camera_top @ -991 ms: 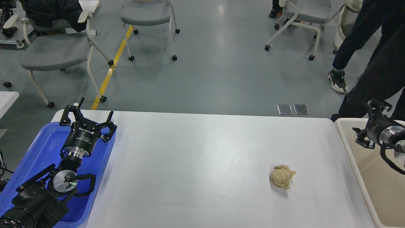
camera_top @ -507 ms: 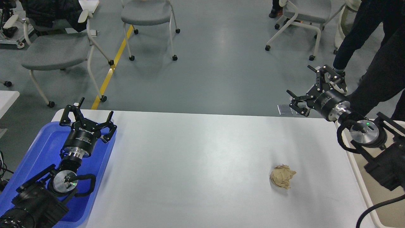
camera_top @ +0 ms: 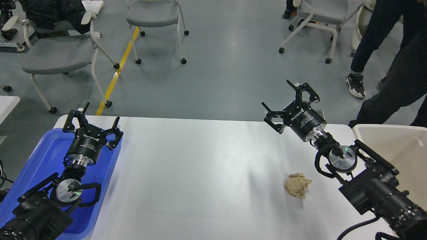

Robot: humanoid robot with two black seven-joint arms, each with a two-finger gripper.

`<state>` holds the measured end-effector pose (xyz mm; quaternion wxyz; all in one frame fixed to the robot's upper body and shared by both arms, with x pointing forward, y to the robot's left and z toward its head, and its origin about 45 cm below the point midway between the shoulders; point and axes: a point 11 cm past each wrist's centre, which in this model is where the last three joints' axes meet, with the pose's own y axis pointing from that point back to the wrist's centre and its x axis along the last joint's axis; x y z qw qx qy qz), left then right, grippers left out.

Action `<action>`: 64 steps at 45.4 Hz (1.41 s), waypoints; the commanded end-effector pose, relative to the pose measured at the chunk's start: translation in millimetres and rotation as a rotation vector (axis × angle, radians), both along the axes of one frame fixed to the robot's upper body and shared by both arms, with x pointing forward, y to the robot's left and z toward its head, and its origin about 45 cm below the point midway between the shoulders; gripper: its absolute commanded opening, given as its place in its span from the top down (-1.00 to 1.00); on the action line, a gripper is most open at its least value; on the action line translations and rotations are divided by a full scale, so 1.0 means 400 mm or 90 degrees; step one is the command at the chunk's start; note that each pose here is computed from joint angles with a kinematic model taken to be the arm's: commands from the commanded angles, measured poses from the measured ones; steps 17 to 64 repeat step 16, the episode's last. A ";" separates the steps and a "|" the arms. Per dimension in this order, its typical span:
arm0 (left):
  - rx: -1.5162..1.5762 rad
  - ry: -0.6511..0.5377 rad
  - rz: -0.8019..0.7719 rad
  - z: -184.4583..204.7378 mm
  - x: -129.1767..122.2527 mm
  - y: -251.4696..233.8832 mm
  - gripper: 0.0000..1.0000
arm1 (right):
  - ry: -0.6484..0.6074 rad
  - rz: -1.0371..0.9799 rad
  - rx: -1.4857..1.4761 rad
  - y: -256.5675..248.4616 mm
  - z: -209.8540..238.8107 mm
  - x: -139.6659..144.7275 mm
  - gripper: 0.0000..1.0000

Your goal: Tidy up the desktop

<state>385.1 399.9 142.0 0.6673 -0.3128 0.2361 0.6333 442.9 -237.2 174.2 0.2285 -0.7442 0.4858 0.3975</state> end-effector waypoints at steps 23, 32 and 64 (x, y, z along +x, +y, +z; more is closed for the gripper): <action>0.000 0.000 0.000 0.000 0.000 0.000 -1.00 | 0.042 -0.001 0.020 0.012 -0.096 -0.049 -1.00; 0.000 0.000 0.000 0.000 0.000 0.000 -1.00 | 0.042 -0.001 0.020 0.012 -0.096 -0.049 -1.00; 0.000 0.000 0.000 0.000 0.000 0.000 -1.00 | 0.042 -0.001 0.020 0.012 -0.096 -0.049 -1.00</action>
